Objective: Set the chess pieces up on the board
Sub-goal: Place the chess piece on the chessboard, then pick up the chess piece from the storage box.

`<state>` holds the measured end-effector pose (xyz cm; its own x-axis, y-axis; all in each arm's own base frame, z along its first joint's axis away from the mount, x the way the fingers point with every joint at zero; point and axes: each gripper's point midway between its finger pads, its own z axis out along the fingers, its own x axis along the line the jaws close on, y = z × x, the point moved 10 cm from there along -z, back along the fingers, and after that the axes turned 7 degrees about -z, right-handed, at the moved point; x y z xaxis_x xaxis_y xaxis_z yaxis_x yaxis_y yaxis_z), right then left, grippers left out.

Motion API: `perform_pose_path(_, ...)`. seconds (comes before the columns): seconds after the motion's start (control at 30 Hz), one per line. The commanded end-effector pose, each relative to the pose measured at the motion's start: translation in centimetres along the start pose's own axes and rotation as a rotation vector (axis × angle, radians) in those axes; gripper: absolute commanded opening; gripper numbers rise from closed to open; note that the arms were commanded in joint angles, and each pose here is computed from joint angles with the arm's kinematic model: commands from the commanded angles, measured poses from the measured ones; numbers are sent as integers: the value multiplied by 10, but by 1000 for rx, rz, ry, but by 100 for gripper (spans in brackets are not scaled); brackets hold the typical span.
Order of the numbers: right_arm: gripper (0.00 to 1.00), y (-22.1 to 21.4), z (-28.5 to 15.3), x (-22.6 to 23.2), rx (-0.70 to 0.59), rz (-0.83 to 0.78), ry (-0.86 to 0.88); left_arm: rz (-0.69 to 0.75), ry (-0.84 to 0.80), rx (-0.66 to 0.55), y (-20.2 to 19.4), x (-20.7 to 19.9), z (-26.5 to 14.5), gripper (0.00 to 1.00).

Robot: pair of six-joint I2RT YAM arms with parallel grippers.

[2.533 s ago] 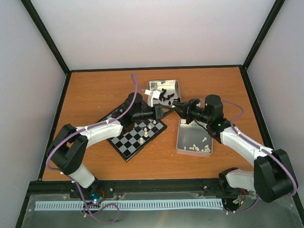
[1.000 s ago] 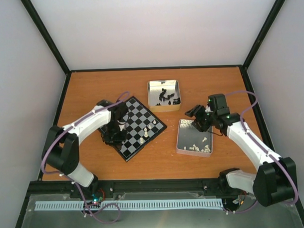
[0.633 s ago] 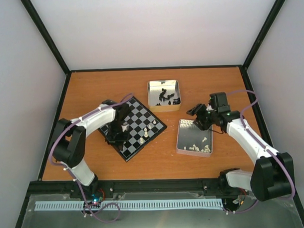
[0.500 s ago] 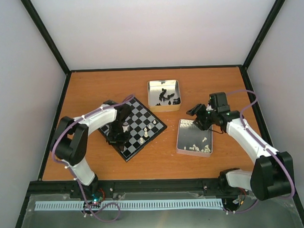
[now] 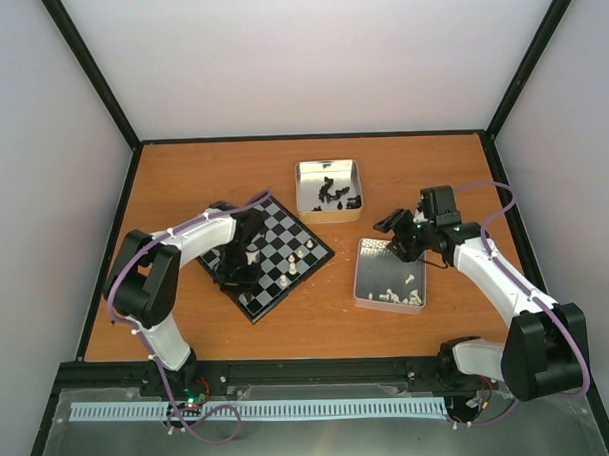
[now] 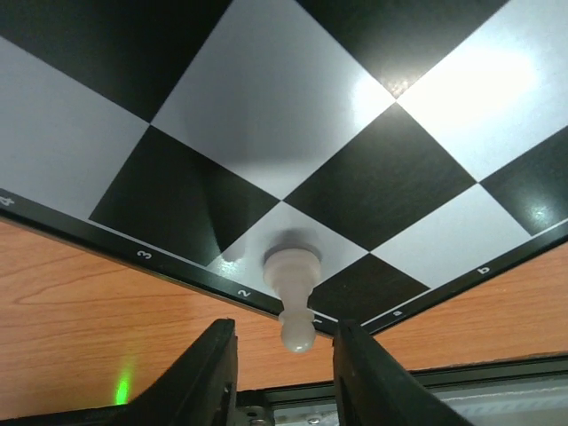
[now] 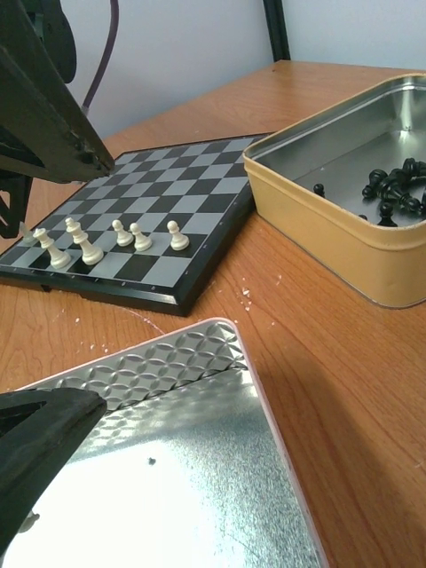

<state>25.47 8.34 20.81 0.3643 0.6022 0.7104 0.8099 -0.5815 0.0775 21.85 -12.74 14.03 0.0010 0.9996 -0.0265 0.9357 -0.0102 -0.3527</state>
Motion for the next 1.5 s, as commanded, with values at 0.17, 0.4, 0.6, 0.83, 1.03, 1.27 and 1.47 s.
perform_pose_path(0.17, 64, 0, -14, -1, -28, -105, -64, 9, -54, -157, 7, -8, -40, 45)
perform_pose_path(0.4, 63, -5, -32, -20, -6, -357, -417, 22, -167, -490, 10, -18, -105, 55)
perform_pose_path(0.6, 61, -19, -37, -38, 11, -389, -572, 84, -389, -851, -3, -23, -147, 53)
perform_pose_path(0.83, 55, -39, -17, -46, 79, -430, -643, 211, -649, -1136, -21, -29, -175, 56)
perform_pose_path(1.03, 45, -42, -3, -57, 87, -431, -735, 240, -653, -1157, -22, -30, -177, 57)
perform_pose_path(1.27, 46, -35, 21, -62, 60, -454, -770, 228, -651, -1149, -20, -29, -172, 57)
perform_pose_path(1.47, 46, -24, 28, -56, -86, -346, -766, 233, -646, -1148, -21, -29, -173, 55)
